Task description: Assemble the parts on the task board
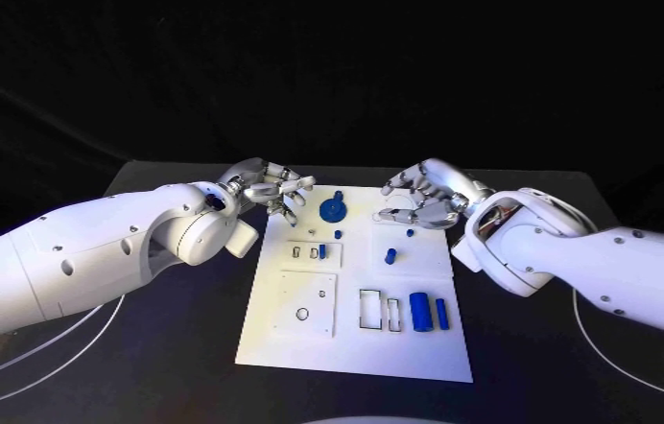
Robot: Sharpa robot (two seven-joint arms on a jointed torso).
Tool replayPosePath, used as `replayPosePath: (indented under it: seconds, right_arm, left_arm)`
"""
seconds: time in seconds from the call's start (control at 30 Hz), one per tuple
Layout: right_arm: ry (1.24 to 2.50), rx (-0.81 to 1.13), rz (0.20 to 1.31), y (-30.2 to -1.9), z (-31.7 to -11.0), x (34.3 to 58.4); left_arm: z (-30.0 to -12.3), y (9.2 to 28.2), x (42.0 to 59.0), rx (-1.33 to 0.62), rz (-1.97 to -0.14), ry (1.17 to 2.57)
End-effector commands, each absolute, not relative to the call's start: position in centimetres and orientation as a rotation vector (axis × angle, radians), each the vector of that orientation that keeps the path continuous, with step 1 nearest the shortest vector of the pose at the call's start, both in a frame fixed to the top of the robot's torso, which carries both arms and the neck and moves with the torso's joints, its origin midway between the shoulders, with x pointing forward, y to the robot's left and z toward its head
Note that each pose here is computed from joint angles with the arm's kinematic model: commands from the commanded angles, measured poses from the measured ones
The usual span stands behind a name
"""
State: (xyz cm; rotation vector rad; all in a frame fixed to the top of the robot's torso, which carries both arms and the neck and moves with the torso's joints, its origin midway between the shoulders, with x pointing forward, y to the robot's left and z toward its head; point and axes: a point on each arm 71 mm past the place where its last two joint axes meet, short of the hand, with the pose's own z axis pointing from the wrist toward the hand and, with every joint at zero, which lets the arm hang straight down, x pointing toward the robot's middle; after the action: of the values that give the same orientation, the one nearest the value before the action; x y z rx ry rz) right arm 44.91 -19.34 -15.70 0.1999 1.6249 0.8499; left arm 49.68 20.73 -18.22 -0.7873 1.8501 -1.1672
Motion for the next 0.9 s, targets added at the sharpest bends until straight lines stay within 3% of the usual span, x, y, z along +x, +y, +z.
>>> replayPosePath:
  seconds: [0.03,0.43,0.9]
  right_arm:
    - [1.678,0.289,0.904,-20.6,-15.7,45.1]
    - [1.668,0.269,0.842,-22.7,-15.3,45.8]
    - [1.613,0.304,0.836,-23.5,-15.1,46.4]
  left_arm:
    - [-18.9,20.1,49.6,-0.506,-0.875,2.152]
    - [-18.6,18.1,50.6,-0.27,-0.518,2.313]
    - [-18.1,15.9,51.6,-0.291,-0.461,2.357]
